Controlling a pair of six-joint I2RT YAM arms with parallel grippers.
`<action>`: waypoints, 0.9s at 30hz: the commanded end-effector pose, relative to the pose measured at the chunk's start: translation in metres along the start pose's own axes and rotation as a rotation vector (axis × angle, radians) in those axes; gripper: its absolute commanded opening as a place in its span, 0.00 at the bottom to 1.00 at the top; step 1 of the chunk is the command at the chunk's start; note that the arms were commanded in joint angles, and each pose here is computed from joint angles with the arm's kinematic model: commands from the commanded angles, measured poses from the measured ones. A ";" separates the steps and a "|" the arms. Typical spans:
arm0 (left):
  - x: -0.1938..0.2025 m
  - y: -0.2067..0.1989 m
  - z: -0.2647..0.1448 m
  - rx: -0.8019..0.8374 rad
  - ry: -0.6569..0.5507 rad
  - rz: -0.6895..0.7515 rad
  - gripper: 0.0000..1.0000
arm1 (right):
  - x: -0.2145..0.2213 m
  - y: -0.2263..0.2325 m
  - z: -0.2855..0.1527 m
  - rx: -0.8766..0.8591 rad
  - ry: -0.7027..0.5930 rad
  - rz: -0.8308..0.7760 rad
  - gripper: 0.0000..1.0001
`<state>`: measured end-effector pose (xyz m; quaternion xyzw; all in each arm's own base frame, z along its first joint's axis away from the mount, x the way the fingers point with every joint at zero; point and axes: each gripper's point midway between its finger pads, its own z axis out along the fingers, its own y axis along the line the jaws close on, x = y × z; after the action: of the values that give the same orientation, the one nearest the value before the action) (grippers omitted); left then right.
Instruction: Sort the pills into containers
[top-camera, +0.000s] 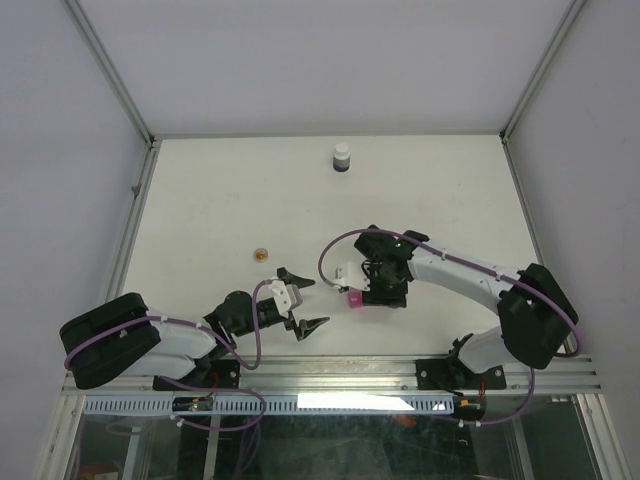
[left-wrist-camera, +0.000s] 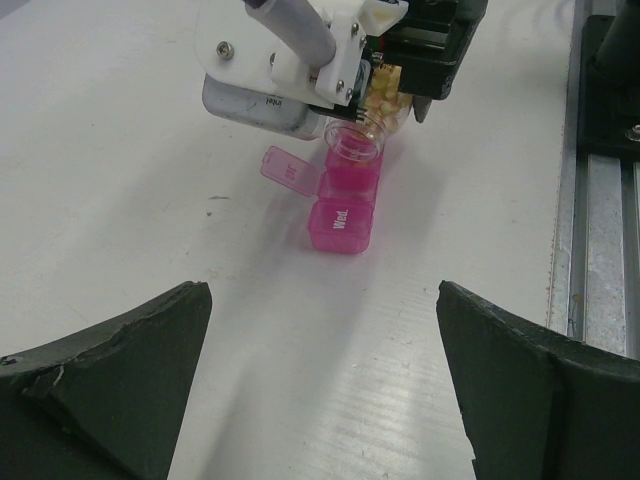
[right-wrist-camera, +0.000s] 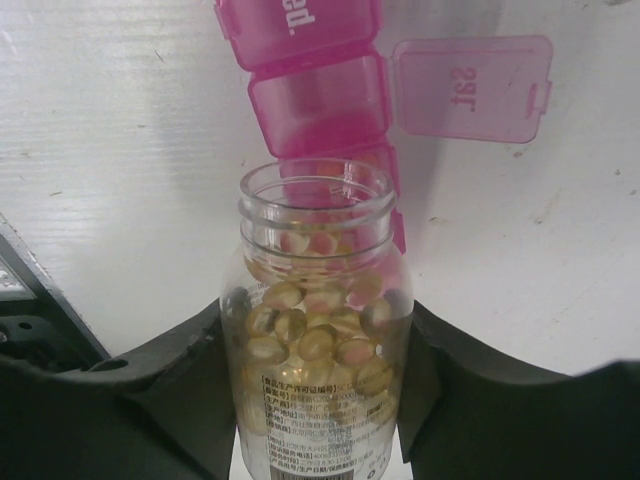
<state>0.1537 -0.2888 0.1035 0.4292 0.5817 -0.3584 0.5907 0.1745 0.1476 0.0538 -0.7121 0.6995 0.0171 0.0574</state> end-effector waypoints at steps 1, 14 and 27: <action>-0.010 -0.002 -0.001 0.006 -0.050 0.004 0.99 | -0.005 -0.017 -0.005 0.094 -0.019 -0.011 0.00; -0.009 -0.003 -0.002 0.008 -0.051 0.002 0.99 | -0.010 -0.013 -0.009 0.079 -0.036 0.002 0.00; -0.008 -0.003 -0.002 0.008 -0.051 -0.001 0.99 | -0.001 -0.006 -0.008 0.020 0.018 0.021 0.00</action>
<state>0.1532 -0.2881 0.1008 0.4299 0.5831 -0.3578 0.5892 0.1762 0.1493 0.0535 -0.7102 0.7014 0.0066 0.0601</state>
